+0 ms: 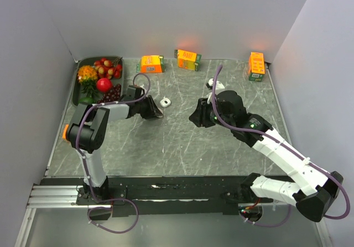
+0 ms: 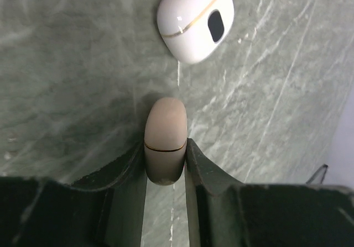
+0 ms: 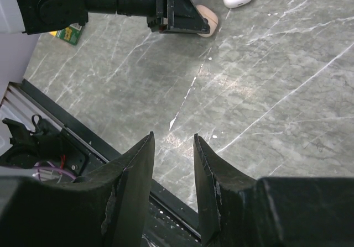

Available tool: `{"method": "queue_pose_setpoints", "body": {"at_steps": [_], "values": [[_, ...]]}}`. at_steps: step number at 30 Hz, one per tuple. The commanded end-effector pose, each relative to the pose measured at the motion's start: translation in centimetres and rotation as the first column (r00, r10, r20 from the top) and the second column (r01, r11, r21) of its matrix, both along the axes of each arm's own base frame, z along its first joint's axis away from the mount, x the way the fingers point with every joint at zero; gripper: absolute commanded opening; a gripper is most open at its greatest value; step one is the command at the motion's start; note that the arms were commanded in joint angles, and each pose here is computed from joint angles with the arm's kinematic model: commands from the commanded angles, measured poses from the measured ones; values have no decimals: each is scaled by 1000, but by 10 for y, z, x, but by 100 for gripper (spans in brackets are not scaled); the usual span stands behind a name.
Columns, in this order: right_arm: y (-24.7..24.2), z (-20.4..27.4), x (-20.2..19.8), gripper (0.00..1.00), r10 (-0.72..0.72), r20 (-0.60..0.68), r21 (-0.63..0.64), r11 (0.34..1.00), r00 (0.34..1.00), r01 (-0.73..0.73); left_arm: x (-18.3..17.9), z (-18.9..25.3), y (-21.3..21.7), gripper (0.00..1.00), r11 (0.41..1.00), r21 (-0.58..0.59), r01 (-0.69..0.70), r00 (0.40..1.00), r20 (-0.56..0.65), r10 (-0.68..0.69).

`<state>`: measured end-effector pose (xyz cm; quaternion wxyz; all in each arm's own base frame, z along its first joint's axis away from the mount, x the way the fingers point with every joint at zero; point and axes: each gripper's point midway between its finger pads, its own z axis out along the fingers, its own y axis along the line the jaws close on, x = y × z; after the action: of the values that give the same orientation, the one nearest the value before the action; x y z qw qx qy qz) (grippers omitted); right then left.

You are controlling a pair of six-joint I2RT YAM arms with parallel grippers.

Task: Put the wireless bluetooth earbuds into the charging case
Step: Place the charging case at the center of the board, then reset both arms

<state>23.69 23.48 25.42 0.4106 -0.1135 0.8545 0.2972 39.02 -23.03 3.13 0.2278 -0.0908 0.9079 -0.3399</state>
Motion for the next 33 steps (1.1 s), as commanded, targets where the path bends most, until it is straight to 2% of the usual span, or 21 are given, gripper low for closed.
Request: {"method": "queue_pose_setpoints", "body": {"at_steps": [1,3,11,12,18,22,27,28,30,31,32,33], "values": [[-1,15,3,43,-3,54,37,999,999,1,-1,-10,8,29,998,64,-3,999,-38,6],[0,14,4,43,-4,52,35,999,999,2,-5,-15,10,38,997,82,-1,999,-53,5],[0,16,6,43,-11,49,38,999,999,9,-18,-20,23,58,992,127,-8,997,-71,17],[-1,15,5,43,-12,47,40,999,999,10,-19,-19,24,96,992,129,-9,997,-71,18],[-1,18,4,43,-14,51,47,999,999,11,-27,-12,41,96,985,170,-29,996,-76,43],[-3,18,5,43,-24,57,49,999,998,22,-37,11,52,96,979,199,-38,998,-44,48],[-5,17,5,43,-36,64,52,998,997,32,-49,81,60,96,966,236,-108,990,115,83],[-7,13,5,43,-41,62,46,998,997,38,-46,93,68,96,949,268,-169,977,171,126],[-10,12,7,43,-57,74,48,997,996,54,-53,133,59,96,948,236,-215,944,297,140],[-12,6,7,43,-69,69,38,997,995,66,-50,146,67,96,925,246,-289,914,359,191],[-15,5,10,43,-91,74,35,995,993,89,-55,168,66,96,928,201,-313,886,414,209],[-19,5,12,43,-117,82,33,993,990,115,-61,168,64,96,926,190,-326,877,427,221]]}}
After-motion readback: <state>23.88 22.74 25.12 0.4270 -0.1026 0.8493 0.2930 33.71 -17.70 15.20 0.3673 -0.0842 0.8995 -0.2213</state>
